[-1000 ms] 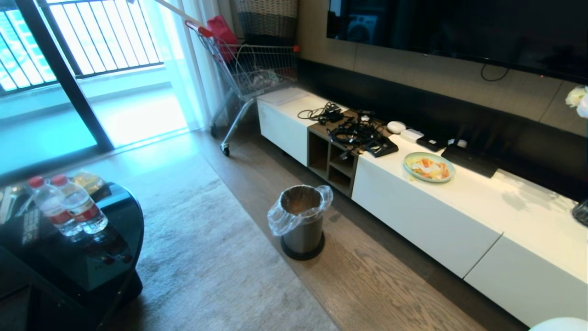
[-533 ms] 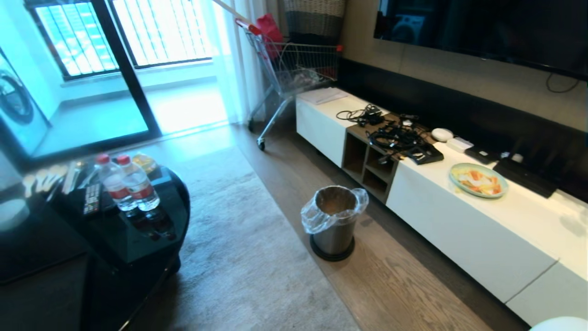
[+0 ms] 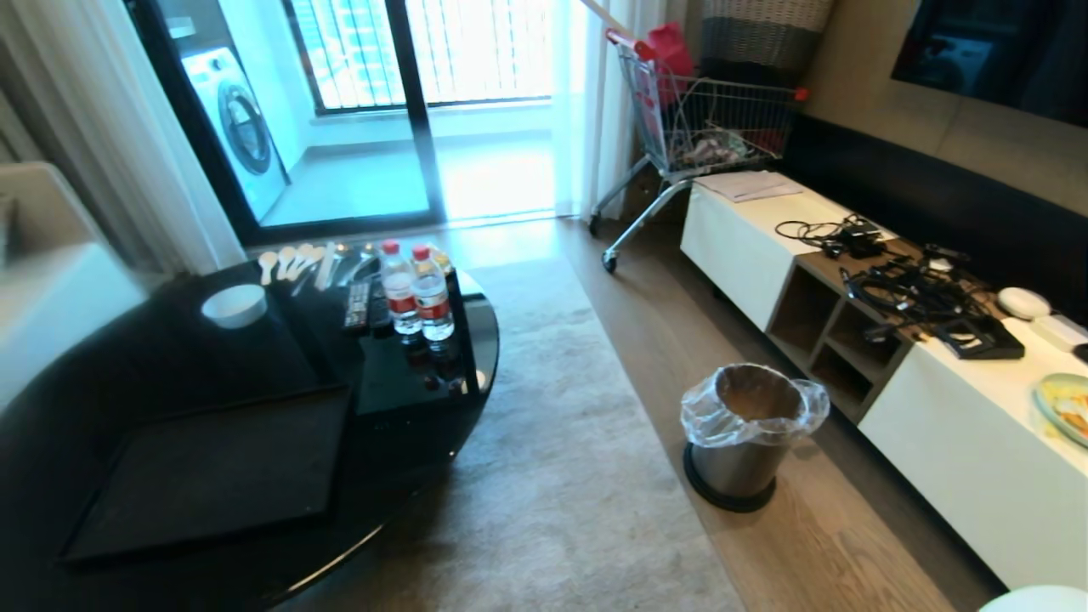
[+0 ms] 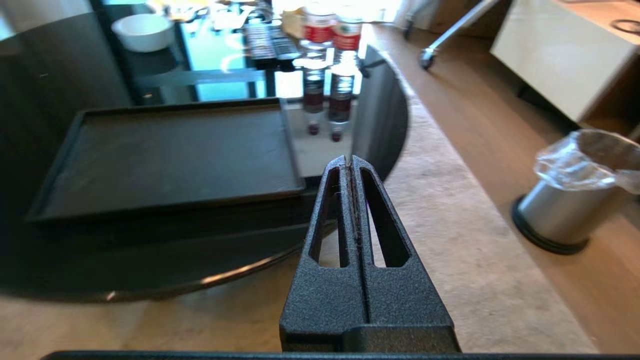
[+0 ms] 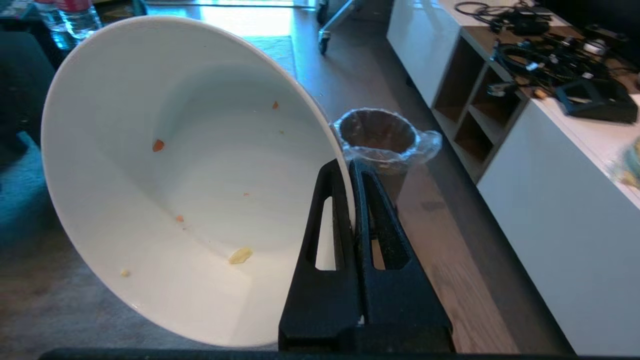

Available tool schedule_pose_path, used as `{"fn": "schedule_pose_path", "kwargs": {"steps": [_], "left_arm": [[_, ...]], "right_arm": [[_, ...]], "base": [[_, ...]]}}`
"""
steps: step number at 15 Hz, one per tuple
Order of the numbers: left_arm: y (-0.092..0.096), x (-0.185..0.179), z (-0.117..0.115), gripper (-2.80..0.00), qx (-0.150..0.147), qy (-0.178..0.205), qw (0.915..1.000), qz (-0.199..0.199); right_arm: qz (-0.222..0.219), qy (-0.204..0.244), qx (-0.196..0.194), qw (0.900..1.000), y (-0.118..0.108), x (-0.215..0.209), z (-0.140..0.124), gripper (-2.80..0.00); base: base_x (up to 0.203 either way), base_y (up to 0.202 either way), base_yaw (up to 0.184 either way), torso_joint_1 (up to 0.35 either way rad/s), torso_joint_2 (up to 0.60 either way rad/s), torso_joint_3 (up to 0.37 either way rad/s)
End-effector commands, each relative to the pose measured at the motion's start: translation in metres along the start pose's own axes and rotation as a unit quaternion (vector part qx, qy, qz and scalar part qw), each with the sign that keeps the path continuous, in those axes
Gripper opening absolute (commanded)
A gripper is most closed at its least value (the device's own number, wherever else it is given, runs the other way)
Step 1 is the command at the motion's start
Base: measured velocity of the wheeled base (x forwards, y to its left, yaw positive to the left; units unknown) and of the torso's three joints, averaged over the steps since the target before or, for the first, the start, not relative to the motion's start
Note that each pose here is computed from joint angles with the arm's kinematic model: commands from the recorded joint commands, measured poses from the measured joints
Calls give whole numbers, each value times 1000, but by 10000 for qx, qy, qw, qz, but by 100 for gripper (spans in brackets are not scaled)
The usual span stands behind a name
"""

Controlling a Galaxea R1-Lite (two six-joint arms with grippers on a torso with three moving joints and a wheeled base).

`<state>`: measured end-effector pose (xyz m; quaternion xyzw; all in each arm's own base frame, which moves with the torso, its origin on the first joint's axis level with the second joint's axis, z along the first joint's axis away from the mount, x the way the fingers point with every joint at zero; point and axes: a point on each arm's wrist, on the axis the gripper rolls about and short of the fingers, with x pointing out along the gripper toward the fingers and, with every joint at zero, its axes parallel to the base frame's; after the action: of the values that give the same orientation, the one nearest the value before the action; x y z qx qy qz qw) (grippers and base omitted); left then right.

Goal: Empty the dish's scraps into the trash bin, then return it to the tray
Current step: Put the bowl back to the table

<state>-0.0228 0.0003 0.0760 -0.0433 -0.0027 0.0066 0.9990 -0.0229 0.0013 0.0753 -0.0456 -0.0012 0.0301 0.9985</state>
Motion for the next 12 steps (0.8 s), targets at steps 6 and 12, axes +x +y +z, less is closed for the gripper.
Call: {"fn": "schedule_pose_path", "kwargs": {"steps": [6,12], "left_arm": [[0,0,0,-280,-5,-6,10000,1],[0,0,0,-280,-5,-6,10000,1]], "right_arm": [[13,4,-11,10000,0,0,0,-280],[14,4,-27,10000,0,0,0,-280]], "base": [[-2,-10,169,1,3,1],[1,-10,170,3,2,3]]}}
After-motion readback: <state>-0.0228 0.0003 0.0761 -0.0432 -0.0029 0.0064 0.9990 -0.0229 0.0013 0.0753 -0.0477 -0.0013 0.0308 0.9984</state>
